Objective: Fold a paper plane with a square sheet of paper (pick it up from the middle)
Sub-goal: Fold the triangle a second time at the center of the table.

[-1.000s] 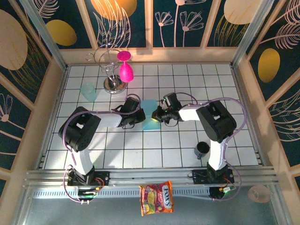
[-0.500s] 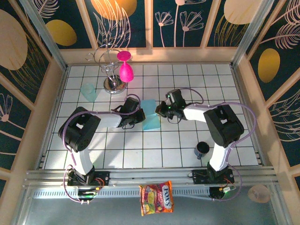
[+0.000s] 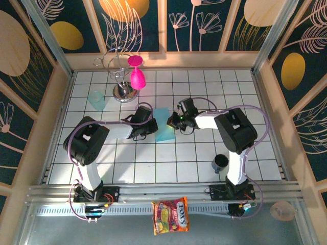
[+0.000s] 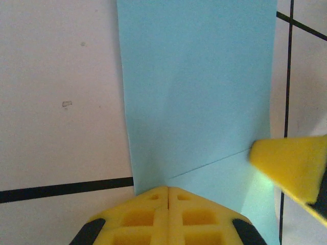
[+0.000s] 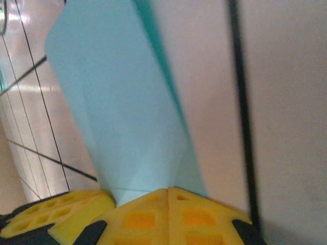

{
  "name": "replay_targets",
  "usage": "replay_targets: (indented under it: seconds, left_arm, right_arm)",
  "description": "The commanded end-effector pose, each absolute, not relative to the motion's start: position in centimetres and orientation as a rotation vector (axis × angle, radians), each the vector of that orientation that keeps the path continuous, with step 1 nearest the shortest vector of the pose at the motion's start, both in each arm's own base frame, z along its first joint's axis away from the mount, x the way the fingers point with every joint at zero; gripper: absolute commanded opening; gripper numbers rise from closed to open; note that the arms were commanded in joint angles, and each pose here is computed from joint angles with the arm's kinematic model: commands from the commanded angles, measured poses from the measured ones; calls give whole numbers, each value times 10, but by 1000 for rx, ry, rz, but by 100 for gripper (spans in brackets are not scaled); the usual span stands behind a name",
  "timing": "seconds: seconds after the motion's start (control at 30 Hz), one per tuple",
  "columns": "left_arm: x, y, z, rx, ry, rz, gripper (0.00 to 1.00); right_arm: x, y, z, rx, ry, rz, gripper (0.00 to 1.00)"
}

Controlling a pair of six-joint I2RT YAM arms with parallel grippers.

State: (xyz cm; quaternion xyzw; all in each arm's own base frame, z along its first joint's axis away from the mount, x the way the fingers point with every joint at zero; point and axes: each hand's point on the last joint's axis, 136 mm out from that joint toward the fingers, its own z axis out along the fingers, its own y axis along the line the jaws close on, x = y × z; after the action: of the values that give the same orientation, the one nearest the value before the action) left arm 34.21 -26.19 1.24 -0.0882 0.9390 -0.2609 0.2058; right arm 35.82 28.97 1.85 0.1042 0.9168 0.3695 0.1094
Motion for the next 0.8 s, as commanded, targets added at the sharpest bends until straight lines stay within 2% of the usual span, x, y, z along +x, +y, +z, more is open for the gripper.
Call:
replay_targets:
  seconds: [0.0,0.1,0.27,0.47,0.77]
  left_arm:
    - [309,-221,-29,-290,2786,-483,0]
    - [311,-225,-26,-281,2778,-503,0]
    - [318,-234,-17,-248,2754,-556,0]
    - [324,-246,-8,-215,2735,-619,0]
    - [330,-254,9,-176,2698,-673,0]
  right_arm:
    - [373,241,5,440,2694,902,2]
    - [379,242,28,378,2636,928,2]
    - [364,281,61,186,2587,1043,2]
    - [341,319,51,109,2645,1193,2]
    - [338,318,22,102,2747,1119,2]
